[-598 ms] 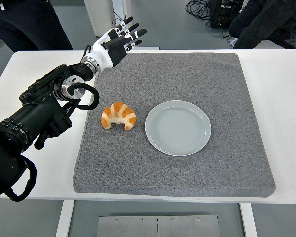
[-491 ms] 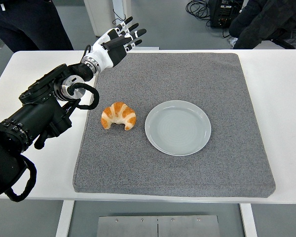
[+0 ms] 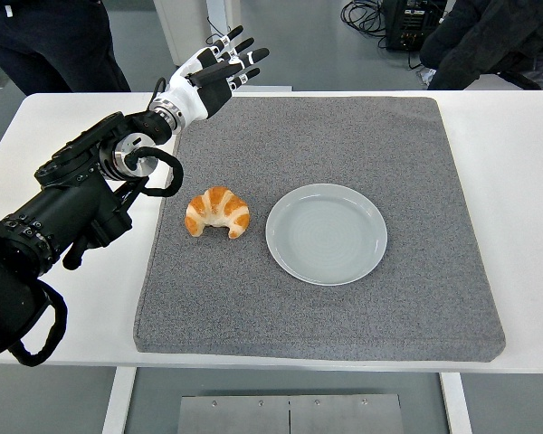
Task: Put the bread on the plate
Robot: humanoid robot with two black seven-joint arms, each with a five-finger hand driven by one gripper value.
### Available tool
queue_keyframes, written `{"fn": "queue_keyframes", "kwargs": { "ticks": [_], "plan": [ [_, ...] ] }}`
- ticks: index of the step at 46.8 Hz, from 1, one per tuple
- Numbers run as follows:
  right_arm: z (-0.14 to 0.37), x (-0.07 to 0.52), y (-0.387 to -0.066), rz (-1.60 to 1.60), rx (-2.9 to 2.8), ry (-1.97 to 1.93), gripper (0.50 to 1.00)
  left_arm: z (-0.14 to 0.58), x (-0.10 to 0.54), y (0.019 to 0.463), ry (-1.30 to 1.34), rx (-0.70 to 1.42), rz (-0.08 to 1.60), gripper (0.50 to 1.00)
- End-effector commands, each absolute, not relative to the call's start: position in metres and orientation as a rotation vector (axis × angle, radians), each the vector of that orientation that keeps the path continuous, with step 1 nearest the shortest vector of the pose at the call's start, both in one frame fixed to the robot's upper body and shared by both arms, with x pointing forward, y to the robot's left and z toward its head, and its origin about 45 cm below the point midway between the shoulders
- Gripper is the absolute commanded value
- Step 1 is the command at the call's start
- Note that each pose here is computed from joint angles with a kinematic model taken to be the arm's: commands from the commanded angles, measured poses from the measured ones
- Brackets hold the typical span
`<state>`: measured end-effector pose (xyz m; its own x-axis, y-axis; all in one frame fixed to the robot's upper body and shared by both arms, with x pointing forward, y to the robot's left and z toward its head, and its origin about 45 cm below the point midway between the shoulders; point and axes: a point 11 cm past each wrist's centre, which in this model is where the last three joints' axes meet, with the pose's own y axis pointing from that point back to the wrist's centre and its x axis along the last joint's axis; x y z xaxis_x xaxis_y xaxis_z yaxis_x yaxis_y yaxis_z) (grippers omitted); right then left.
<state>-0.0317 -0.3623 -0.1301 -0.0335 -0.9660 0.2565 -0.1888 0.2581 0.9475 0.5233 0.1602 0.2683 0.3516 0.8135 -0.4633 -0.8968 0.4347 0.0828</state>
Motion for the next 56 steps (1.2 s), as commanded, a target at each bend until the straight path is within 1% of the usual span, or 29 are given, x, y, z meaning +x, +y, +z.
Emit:
{"fn": "queue_keyframes", "kwargs": {
  "ticks": [1, 9, 12, 16, 21, 25, 31, 50, 56],
  "plan": [
    [-0.13, -0.032, -0.363, -0.92, 1.142, -1.467, 1.0, 0.268, 0.525, 0.164, 0.478, -0.19, 1.155, 1.0],
    [-0.13, -0.032, -0.362, -0.921, 1.143, -1.467, 1.0, 0.272, 0.526, 0.159, 0.456, -0.176, 1.148, 1.0],
    [-0.13, -0.032, -0.362, -0.921, 1.143, -1.467, 1.0, 0.277, 0.522, 0.144, 0.447, -0.17, 1.098, 1.0],
    [-0.13, -0.032, -0.362, -0.921, 1.143, -1.467, 1.0, 0.291, 0.509, 0.108, 0.446, -0.179, 0.995, 1.0],
    [-0.13, -0.032, -0.363, -0.919, 1.141, -1.467, 1.0, 0.304, 0.497, 0.104, 0.4, -0.109, 0.991, 1.0],
    [-0.13, -0.032, -0.362, -0.921, 1.143, -1.467, 1.0, 0.307, 0.486, 0.108, 0.358, -0.05, 1.008, 1.0],
    [-0.13, -0.032, -0.362, -0.921, 1.143, -1.467, 1.0, 0.316, 0.472, 0.116, 0.292, -0.003, 0.98, 1.0],
    [-0.13, -0.032, -0.362, -0.921, 1.143, -1.467, 1.0, 0.34, 0.448, 0.149, -0.101, 0.188, 0.917, 1.0],
    [-0.13, -0.032, -0.362, -0.921, 1.143, -1.467, 1.0, 0.338, 0.442, 0.159, -0.241, 0.314, 0.898, 1.0]
  ]
}}
